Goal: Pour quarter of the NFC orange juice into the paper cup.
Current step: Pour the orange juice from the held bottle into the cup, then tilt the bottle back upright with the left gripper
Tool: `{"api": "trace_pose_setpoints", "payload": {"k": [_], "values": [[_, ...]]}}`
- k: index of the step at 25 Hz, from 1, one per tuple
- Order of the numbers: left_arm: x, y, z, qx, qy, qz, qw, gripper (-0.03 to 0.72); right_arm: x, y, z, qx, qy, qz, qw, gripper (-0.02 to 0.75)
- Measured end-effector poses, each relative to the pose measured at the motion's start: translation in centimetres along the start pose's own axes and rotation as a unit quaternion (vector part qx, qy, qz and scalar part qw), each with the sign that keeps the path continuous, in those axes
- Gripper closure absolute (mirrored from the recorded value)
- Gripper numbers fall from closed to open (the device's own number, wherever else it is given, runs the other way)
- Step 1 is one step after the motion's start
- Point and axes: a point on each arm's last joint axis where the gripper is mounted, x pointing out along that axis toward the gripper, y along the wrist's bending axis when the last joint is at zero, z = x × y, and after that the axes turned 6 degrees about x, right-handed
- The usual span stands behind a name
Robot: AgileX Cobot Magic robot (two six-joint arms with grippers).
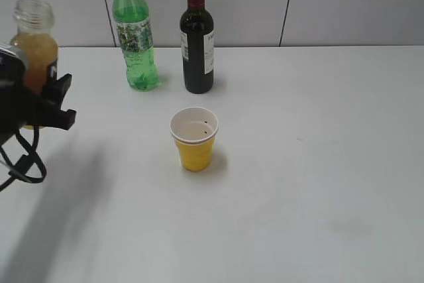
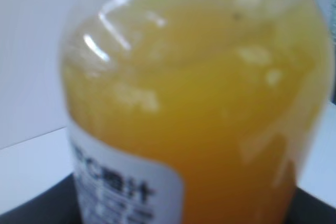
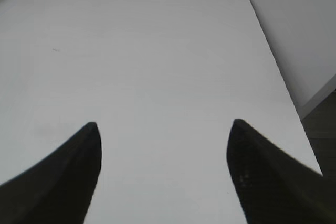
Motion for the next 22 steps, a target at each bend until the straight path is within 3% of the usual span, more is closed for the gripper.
{"api": "trace_pose_setpoints", "payload": {"k": [10, 19, 22], "values": [[-0.9, -5.4, 2.3, 0.097, 0.038, -0.038, 0.994, 0.244, 0.0, 0.0, 0.0, 0.0, 0.0, 0.0, 1.0, 0.147], [0.8, -5.8, 5.0, 0.215, 0.039, -0.016, 0.976, 0.244, 0.0, 0.0, 0.0, 0.0, 0.0, 0.0, 1.0, 0.147], [0.9, -5.8, 5.2, 0.232, 0.039, -0.017, 0.972, 0.244, 0.0, 0.0, 0.0, 0.0, 0.0, 0.0, 1.0, 0.147]]}}
